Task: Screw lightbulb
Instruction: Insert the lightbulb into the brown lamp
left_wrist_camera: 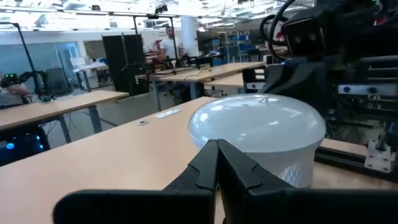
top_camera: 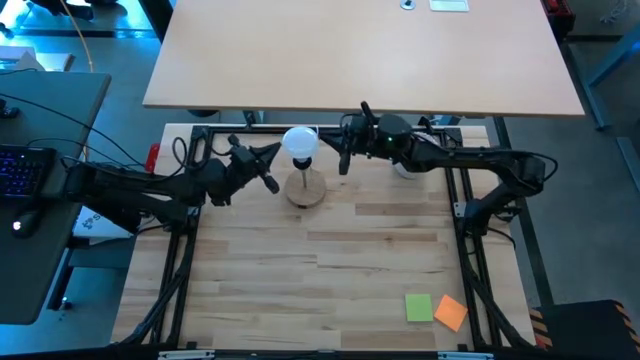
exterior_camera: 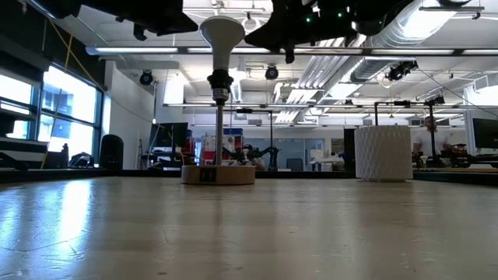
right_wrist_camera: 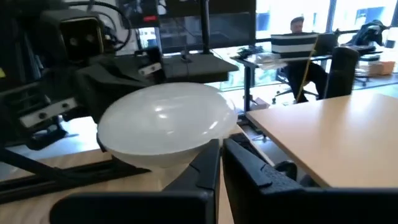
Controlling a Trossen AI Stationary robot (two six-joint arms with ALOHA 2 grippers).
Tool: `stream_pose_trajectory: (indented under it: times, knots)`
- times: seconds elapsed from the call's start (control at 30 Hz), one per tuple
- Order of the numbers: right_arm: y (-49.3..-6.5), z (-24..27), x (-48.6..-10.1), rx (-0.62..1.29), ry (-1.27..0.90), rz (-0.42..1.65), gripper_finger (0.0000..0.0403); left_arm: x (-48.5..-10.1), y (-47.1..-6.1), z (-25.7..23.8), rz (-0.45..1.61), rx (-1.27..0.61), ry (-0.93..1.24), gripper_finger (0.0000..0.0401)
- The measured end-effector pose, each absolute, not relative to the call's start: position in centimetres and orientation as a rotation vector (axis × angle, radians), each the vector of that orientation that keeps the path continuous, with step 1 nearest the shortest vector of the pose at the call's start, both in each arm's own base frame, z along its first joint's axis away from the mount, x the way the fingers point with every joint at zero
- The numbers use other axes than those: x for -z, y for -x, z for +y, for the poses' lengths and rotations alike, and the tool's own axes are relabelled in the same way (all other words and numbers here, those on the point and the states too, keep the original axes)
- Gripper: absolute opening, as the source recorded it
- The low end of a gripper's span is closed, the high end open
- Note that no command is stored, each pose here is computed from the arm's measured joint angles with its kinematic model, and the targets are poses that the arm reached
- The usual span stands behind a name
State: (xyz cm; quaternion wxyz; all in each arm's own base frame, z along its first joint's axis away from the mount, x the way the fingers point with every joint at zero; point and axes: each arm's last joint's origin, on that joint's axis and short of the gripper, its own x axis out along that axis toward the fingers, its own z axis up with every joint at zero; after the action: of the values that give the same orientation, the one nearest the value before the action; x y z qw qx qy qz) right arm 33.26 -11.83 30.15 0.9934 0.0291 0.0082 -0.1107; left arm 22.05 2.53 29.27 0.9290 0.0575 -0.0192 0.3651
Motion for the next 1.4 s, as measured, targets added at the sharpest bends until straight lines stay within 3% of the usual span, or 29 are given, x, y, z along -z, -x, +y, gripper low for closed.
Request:
stream_pose_trajectory:
  times: [0.73,0.97,1.2,1.4]
  knots:
    - [-34.4,-8.5,-30.0,0.120,-0.047,0.017,0.0016,-28.4,-23.2,5.0,-0.072,-0.818,-0.051,0.0000]
    - [-34.0,-7.9,-29.7,0.100,0.079,0.108,0.0016,-28.8,-22.5,4.8,-0.063,-0.853,-0.069,0.0000]
    - [-32.3,-8.3,-31.1,0.177,0.114,0.143,0.0016,-29.8,-21.2,3.2,-0.056,-0.838,-0.083,0.0000]
    - [-32.0,-9.9,-31.5,0.297,0.080,0.099,0.0016,-29.6,-21.5,1.3,-0.052,-0.714,-0.081,0.0000]
